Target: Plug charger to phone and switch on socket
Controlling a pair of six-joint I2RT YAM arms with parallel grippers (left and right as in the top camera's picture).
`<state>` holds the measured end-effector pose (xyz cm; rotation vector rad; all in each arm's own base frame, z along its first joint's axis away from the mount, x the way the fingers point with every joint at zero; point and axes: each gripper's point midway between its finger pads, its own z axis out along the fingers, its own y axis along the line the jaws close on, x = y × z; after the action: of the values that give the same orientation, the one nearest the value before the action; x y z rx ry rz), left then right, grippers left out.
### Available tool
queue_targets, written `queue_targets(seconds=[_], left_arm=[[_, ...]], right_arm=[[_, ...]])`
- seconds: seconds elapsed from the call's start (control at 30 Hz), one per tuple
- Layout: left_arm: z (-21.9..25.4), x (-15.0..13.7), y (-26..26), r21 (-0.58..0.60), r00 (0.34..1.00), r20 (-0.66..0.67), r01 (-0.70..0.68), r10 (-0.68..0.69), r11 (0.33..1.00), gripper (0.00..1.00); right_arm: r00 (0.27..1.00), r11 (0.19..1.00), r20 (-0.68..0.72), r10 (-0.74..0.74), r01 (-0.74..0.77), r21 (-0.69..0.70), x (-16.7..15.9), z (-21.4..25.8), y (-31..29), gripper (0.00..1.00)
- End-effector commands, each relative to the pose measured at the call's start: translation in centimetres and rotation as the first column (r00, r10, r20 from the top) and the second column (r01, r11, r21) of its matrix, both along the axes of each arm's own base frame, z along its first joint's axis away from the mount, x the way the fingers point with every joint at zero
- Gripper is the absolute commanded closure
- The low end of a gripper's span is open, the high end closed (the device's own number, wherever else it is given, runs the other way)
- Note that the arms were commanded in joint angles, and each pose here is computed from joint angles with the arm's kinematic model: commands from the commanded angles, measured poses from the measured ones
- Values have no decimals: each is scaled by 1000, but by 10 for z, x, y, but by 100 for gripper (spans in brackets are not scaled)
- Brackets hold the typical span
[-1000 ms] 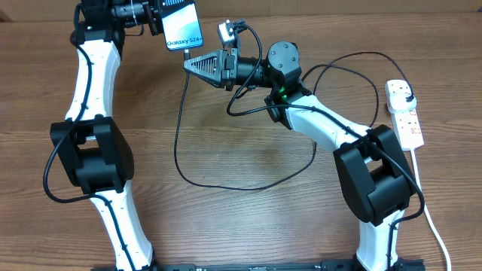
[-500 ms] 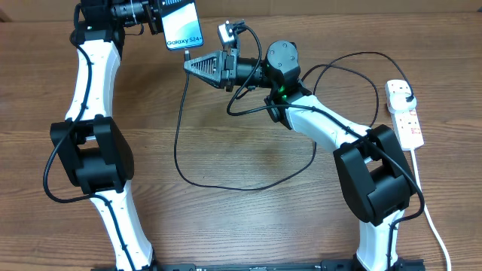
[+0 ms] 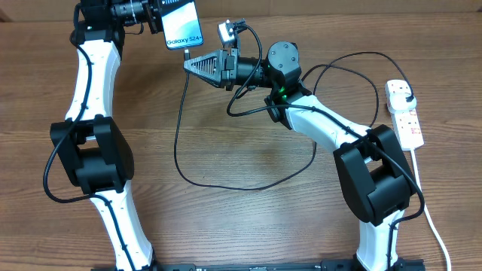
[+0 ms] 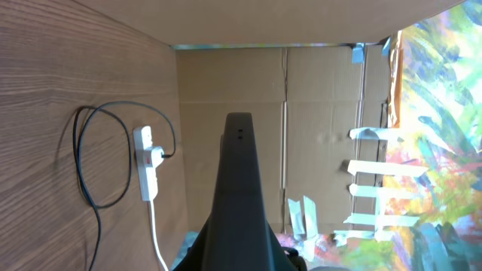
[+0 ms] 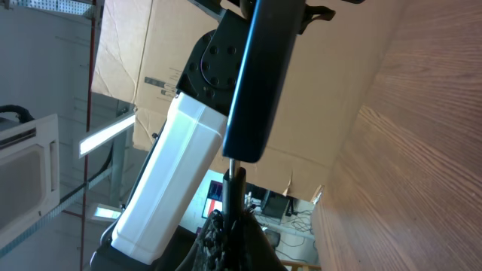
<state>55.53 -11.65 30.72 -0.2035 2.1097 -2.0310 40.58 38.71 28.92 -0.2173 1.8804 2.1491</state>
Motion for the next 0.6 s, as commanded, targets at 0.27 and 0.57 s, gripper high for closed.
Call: queue_targets(seconds=[0.27, 0.57], left_arm=[[8, -3, -8, -3, 1000, 14, 25, -25, 1000, 96], [8, -4, -9, -2, 999, 17, 28, -28, 1000, 96]], right_arm=[[1000, 1000, 23, -2, 2, 9, 1, 5, 0, 96], [1000, 1000, 19, -19, 19, 13, 4, 6, 0, 96]])
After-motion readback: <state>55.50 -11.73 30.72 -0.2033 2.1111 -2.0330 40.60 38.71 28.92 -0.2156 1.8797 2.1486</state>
